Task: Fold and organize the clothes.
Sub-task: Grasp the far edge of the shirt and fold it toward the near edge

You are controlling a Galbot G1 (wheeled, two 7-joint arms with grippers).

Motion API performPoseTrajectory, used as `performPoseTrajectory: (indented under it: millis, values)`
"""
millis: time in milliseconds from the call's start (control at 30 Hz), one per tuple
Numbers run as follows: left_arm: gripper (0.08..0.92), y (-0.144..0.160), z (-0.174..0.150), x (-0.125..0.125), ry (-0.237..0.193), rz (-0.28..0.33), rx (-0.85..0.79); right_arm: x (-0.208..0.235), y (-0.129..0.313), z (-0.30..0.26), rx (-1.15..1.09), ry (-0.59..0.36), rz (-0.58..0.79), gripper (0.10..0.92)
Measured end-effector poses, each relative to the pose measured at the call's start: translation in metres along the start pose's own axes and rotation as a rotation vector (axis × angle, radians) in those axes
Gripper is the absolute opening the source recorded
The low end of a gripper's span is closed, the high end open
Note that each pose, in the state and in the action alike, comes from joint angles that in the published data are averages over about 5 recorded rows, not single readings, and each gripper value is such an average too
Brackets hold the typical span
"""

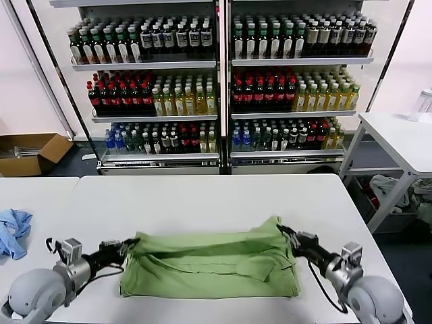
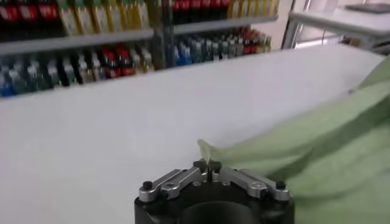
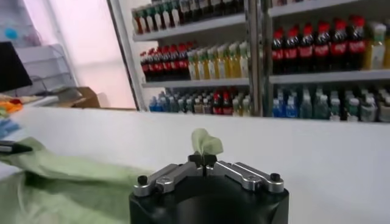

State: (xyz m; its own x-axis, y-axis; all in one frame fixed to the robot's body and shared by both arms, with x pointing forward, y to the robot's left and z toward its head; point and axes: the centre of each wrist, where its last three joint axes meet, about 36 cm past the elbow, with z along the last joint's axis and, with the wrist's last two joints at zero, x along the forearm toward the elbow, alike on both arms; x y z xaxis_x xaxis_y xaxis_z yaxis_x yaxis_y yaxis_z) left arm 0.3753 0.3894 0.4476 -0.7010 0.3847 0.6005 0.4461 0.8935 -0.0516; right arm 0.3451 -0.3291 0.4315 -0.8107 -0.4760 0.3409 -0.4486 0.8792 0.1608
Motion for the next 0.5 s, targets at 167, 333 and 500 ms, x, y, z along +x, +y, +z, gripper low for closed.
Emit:
performPoseTrajectory:
  millis: [167, 333, 500]
  values:
    - [0.161, -0.006, 0.005, 0.005, 0.036, -0.006, -0.004, 0.016, 0.006, 0.011, -0.007, 0.021, 0.022, 0.145]
    - [0.308, -0.008, 0.003, 0.011, 0.041, -0.025, -0.011, 0.028, 0.004, 0.015, -0.001, 0.003, 0.057, 0.284]
    - [0.455, -0.01, -0.001, 0.019, 0.025, -0.054, -0.002, 0.04, -0.007, 0.013, 0.005, -0.079, 0.101, 0.431]
